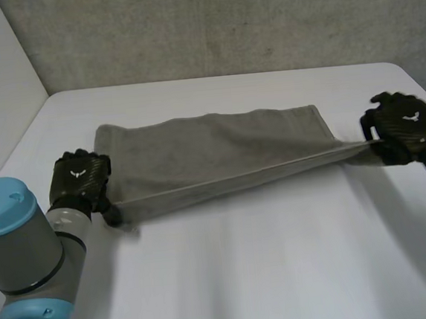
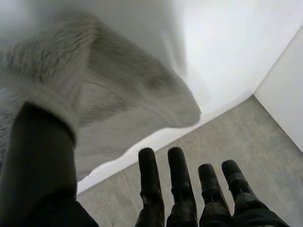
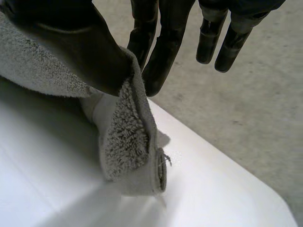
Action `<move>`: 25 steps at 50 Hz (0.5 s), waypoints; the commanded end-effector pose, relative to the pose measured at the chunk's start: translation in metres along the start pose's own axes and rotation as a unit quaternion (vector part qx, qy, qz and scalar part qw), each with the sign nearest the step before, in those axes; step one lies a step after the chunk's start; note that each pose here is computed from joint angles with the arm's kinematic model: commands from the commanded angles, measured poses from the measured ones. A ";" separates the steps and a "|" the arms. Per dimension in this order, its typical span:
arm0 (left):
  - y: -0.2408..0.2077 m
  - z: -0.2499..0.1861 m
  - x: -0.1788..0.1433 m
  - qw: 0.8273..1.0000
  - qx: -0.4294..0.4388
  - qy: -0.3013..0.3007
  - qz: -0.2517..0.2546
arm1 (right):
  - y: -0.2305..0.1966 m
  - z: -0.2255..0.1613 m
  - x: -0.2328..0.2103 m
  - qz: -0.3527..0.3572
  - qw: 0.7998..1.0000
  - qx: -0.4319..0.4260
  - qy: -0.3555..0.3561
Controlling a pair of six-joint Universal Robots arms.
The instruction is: Fold the towel.
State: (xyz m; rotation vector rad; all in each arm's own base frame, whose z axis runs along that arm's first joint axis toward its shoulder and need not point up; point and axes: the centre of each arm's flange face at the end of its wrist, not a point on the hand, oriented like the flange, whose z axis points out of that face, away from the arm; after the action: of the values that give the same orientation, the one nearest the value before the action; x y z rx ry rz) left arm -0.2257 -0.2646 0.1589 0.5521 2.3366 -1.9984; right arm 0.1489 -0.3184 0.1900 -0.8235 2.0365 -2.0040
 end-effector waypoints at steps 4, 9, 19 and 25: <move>-0.001 -0.002 0.006 1.000 0.002 0.008 0.002 | 0.008 -0.010 0.020 0.013 1.000 -0.010 0.004; 0.004 -0.006 0.009 1.000 -0.006 0.015 0.004 | 0.010 -0.011 0.025 0.015 1.000 -0.011 0.005; 0.016 -0.019 0.012 0.998 -0.047 0.032 0.012 | 0.011 -0.016 0.023 0.028 0.999 -0.020 -0.014; 0.004 -0.036 0.012 0.993 -0.070 0.089 0.034 | 0.004 -0.025 0.024 0.045 0.998 -0.023 -0.040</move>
State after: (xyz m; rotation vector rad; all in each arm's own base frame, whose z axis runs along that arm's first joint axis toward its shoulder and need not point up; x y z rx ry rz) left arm -0.2289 -0.2391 0.1457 0.6828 2.4474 -1.8617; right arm 0.1179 -0.3152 0.1878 -0.7900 2.0644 -1.9064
